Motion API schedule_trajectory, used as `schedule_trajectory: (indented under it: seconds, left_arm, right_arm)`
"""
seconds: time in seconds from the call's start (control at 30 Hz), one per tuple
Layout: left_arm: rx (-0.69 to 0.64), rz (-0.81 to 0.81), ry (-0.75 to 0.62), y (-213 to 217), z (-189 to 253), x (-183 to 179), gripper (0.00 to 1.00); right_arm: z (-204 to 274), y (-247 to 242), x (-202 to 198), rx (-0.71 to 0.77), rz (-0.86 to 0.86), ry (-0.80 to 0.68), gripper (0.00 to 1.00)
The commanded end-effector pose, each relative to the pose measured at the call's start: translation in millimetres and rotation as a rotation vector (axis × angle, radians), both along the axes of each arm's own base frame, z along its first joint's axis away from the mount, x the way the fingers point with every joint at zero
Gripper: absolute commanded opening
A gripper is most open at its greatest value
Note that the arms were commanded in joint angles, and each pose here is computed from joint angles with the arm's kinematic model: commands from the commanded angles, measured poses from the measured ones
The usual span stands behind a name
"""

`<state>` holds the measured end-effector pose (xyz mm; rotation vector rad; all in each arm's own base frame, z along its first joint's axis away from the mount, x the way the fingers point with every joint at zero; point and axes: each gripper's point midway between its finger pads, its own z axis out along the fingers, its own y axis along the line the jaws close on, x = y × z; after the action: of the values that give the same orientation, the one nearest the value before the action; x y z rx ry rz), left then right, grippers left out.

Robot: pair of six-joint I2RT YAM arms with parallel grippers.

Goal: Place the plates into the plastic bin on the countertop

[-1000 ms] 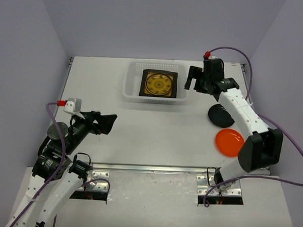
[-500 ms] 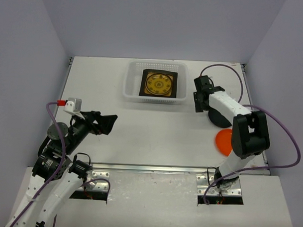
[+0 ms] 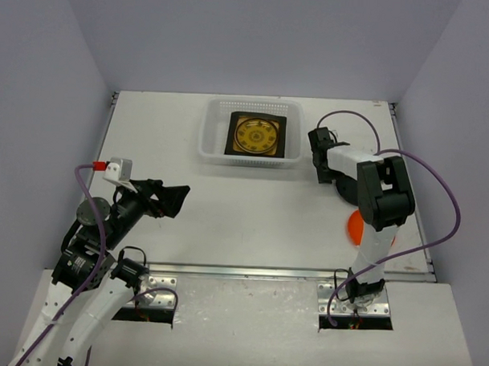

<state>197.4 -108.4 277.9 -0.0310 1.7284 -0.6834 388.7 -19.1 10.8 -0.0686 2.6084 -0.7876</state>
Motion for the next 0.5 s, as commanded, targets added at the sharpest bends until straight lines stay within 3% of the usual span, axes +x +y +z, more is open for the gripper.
schedule_trajectory:
  seconds: [0.0,0.13,0.37,0.47]
  left_arm:
    - [-0.009,-0.014,-0.039,-3,9,1,1.00]
    - [-0.008,-0.015,-0.036,-3,9,1,1.00]
    - [-0.010,-0.013,-0.037,-3,9,1,1.00]
    - [-0.010,-0.010,-0.038,-2,9,1,1.00]
  right_arm:
    - [-14,-5,6,0.048,-0.037,-0.015,0.59]
    - [-24,-9,-2,0.056,-0.050,0.006,0.52]
    - [-36,-7,-13,0.089,-0.051,0.041,0.04]
    - [-29,-3,-15,0.116,-0.044,0.029,0.00]
